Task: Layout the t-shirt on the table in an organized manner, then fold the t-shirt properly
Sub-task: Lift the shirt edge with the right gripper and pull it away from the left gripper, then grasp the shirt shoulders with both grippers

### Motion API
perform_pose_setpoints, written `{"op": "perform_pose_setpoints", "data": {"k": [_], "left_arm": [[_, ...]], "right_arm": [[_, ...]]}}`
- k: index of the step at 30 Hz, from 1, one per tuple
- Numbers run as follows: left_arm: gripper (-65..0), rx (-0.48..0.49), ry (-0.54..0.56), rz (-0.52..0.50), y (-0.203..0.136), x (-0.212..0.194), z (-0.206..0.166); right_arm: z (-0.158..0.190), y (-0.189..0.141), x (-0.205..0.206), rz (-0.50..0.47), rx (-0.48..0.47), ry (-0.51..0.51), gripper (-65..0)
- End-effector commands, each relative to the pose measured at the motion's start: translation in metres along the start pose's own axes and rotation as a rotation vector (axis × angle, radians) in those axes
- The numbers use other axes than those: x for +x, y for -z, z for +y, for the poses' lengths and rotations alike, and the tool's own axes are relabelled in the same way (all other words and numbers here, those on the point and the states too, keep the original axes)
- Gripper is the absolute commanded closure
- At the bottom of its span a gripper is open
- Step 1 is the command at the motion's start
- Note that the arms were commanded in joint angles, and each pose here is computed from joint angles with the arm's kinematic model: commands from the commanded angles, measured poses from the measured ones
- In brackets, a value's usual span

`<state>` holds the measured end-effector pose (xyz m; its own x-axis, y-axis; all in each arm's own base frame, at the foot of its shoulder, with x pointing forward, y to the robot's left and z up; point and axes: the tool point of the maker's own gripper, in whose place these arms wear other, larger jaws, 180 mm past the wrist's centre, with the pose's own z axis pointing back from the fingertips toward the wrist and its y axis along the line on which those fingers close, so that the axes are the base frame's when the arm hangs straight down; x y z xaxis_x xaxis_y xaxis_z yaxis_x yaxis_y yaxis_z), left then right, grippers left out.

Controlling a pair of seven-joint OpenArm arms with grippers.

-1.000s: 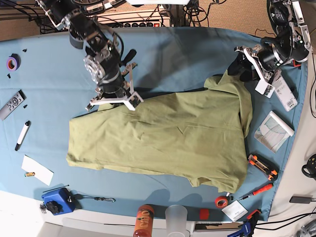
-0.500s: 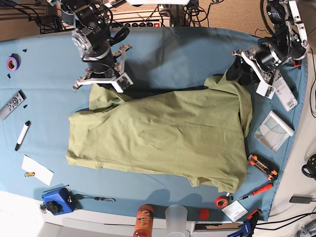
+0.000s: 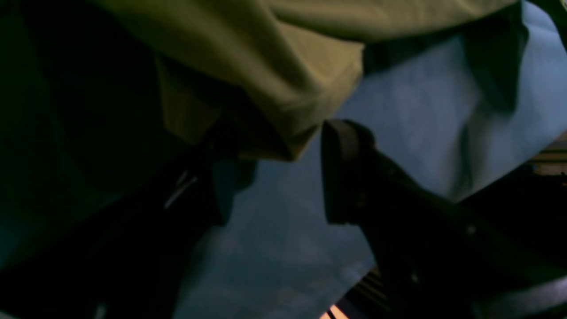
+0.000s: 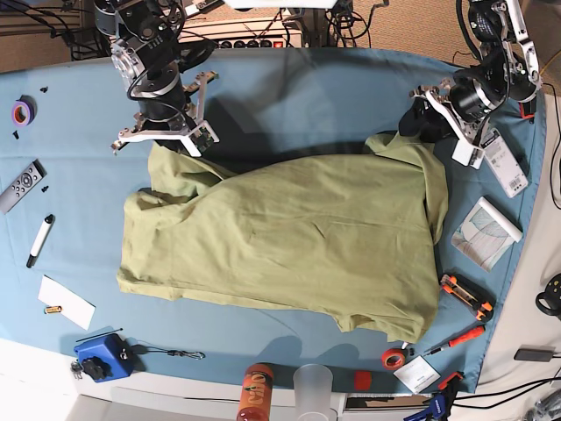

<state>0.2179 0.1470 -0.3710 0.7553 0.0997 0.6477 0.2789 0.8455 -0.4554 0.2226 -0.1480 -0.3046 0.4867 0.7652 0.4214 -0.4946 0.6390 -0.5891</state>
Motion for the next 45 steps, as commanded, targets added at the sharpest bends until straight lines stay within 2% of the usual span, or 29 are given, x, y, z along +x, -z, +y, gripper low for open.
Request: {"op": "perform_pose_setpoints", "data": {"k": [1, 5, 9, 17, 19, 22, 25, 31, 33, 37, 41, 45], "left_arm": [[-30.9, -0.014, 0.019, -0.046, -0.002, 0.014, -0.003], [-30.5, -0.029, 0.013, -0.079, 0.004, 0.024, -0.009], [-24.7, -0.053, -0.016, -0.099, 0.013, 0.026, -0.019], [-23.9, 0.073, -0.020, 0.087, 0.014, -0.009, 0.001], [-18.4, 0.072, -0.019, 0.069, 0.015, -0.005, 0.001], [0.0, 0.073, -0.017, -0.015, 0.015, 0.010, 0.001], [0.0, 0.073, -0.015, -0.046, 0.015, 0.016, 0.001], [0.0, 0.062, -0.032, 0.036, 0.011, 0.002, 0.003], [0.0, 0.072, -0.083, 0.014, 0.004, 0.008, 0.008], [0.0, 0.129, -0.084, -0.041, -0.016, 0.023, 0.026], [0.0, 0.100, -0.093, -0.056, -0.027, 0.027, 0.026], [0.0, 0.059, -0.094, -0.015, -0.028, 0.013, 0.018]], "right_arm": [[-0.011, -0.004, 0.004, -0.019, -0.039, -0.008, 0.0], [-0.012, -0.004, 0.003, -0.018, -0.040, -0.012, 0.0], [-0.012, -0.004, 0.002, -0.015, -0.040, -0.012, 0.0], [-0.018, -0.004, -0.004, 0.004, -0.056, -0.046, 0.0], [-0.020, -0.004, -0.005, 0.006, -0.059, -0.057, 0.0], [-0.021, -0.004, -0.006, 0.006, -0.061, -0.064, 0.0], [-0.021, -0.004, -0.006, 0.008, -0.061, -0.064, 0.0], [-0.027, -0.004, -0.016, 0.033, -0.074, -0.093, 0.0], [-0.033, -0.006, -0.023, 0.054, -0.087, -0.093, 0.0], [-0.039, -0.009, -0.045, 0.111, -0.085, -0.062, 0.0], [-0.034, -0.011, -0.058, 0.135, -0.017, -0.018, 0.0], [-0.015, -0.018, -0.066, 0.139, 0.133, 0.015, 0.0]]}}
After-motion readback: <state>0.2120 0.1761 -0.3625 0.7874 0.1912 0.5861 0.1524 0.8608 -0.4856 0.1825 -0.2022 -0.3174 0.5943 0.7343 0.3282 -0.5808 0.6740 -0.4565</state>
